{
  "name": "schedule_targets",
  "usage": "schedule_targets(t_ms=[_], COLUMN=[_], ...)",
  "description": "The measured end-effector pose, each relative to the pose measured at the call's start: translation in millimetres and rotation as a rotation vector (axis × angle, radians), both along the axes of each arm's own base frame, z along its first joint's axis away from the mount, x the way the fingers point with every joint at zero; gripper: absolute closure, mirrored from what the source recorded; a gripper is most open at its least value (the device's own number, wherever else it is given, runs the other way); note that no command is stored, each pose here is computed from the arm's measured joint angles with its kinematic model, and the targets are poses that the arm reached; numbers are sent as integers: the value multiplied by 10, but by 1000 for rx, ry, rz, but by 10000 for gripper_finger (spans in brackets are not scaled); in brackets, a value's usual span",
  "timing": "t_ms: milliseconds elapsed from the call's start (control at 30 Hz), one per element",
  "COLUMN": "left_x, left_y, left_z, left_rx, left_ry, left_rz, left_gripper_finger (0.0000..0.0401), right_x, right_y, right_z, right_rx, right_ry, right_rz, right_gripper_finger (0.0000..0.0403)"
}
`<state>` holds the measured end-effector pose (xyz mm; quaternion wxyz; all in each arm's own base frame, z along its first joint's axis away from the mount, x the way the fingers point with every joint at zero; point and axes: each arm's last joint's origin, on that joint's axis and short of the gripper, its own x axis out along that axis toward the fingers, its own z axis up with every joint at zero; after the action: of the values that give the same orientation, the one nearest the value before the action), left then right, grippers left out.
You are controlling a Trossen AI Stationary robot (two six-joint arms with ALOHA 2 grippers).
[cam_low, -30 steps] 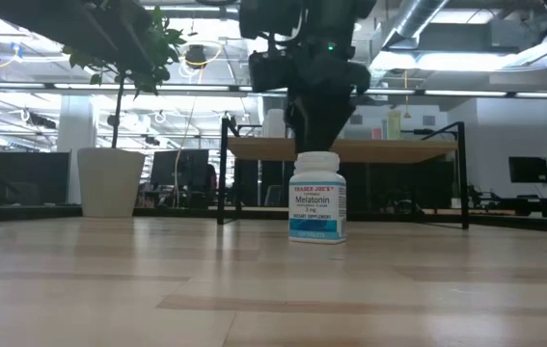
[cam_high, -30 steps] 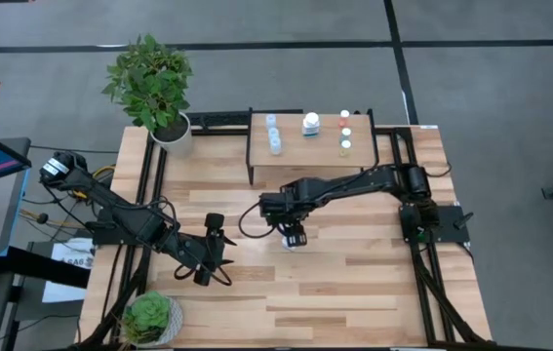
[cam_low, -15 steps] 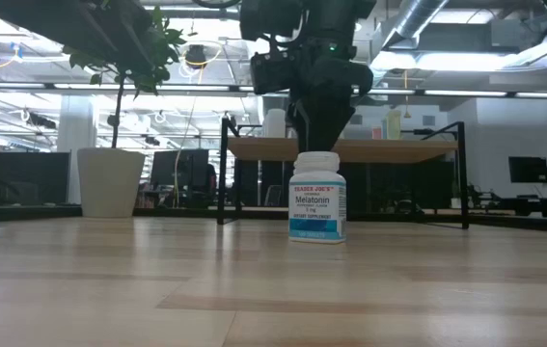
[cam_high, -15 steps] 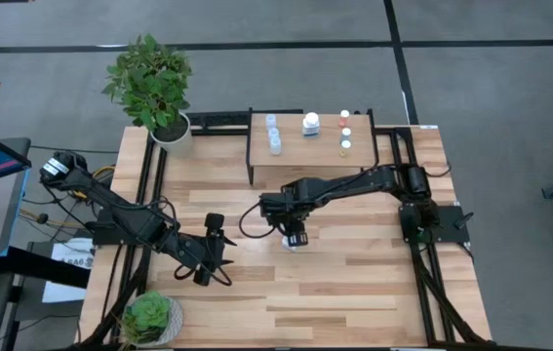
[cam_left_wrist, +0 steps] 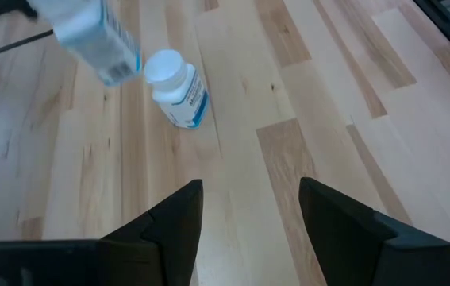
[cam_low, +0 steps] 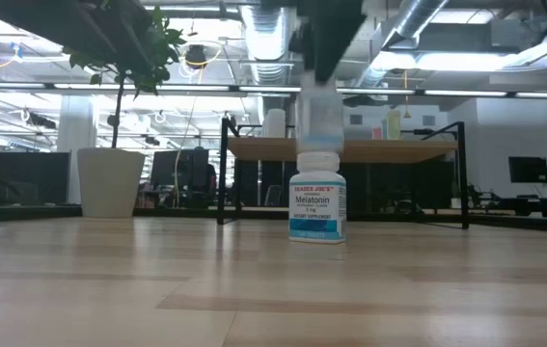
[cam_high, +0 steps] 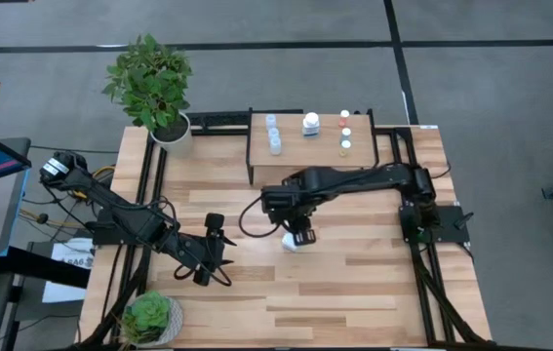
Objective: Pick and place medicine bottles onto shelf by color
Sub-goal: Put the top white pill bottle on the shelf aligned with the other white pill bottle
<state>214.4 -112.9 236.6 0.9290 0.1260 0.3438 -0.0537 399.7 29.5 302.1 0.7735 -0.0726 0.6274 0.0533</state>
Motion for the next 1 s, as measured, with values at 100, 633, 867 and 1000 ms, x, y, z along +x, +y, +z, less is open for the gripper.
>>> schedule_targets(t_ms=[100, 633, 867, 1000], left_x=[0, 0, 0, 0], left_y=[1, 0, 0, 1], left_z=[0, 0, 0, 0], left_rx=[1, 1, 18, 19], left_ry=[0, 0, 0, 0], left_rz=[0, -1, -15, -15], left_gripper_finger=[202, 202, 202, 202], right_x=[-51, -264, -343, -426], right_y=[50, -606, -1164, -1457], right_z=[222, 887, 873, 872], right_rx=[-1, -93, -116, -121], right_ry=[-12, -130, -114, -109], right_rz=[23, -72, -176, -251], right_gripper_finger=[237, 233, 229, 232])
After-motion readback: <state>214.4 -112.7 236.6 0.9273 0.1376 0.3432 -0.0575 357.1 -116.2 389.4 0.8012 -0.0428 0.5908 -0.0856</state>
